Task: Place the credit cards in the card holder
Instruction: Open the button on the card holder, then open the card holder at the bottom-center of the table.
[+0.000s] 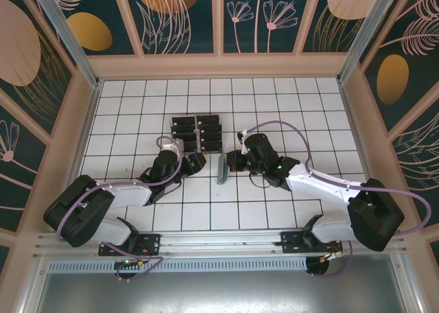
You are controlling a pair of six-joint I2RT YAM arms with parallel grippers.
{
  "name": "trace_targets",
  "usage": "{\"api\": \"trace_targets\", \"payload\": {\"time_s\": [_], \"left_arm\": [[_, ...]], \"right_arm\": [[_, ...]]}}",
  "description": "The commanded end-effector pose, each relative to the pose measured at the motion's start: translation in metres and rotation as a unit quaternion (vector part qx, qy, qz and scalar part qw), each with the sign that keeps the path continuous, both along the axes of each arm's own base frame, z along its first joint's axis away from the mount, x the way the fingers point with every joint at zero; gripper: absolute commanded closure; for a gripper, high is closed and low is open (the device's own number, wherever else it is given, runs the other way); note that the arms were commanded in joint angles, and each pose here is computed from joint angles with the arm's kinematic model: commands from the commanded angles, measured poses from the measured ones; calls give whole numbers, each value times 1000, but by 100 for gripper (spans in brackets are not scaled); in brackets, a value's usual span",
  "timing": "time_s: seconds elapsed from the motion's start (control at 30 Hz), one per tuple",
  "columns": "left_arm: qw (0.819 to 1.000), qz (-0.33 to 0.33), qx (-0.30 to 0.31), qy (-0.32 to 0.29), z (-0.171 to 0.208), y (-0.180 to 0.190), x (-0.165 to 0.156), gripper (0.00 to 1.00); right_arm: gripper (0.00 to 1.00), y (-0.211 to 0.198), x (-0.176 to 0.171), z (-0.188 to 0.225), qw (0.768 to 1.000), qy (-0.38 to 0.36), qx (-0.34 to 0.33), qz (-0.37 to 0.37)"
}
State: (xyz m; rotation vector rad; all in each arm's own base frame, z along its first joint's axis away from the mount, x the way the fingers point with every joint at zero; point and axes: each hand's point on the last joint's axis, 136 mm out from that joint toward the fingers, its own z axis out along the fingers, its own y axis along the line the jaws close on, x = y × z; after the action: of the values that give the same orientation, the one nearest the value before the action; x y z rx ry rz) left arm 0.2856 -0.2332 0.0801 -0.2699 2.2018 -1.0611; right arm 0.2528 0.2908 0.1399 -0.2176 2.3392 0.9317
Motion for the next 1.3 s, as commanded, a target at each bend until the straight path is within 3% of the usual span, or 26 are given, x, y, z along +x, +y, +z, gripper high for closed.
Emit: {"api": "trace_targets", "payload": {"time_s": [0.0, 0.3, 0.87, 1.07, 1.27], "left_arm": [[1000, 1, 5, -23, 10, 2, 0, 36], [999, -8, 19, -40, 22, -2, 5, 32], [999, -5, 47, -5, -9, 3, 2, 35], [999, -14, 47, -1, -11, -2, 0, 35], [999, -24, 46, -3, -11, -8, 0, 35]], "right_arm": [[100, 12, 0, 19, 999, -8, 36, 17], [100, 20, 1, 31, 999, -20, 35, 22], [100, -81, -4, -79, 993, 51, -24, -100], [94, -92, -3, -103, 990, 64, -60, -107], [97, -92, -2, -107, 990, 66, -63, -110]]}}
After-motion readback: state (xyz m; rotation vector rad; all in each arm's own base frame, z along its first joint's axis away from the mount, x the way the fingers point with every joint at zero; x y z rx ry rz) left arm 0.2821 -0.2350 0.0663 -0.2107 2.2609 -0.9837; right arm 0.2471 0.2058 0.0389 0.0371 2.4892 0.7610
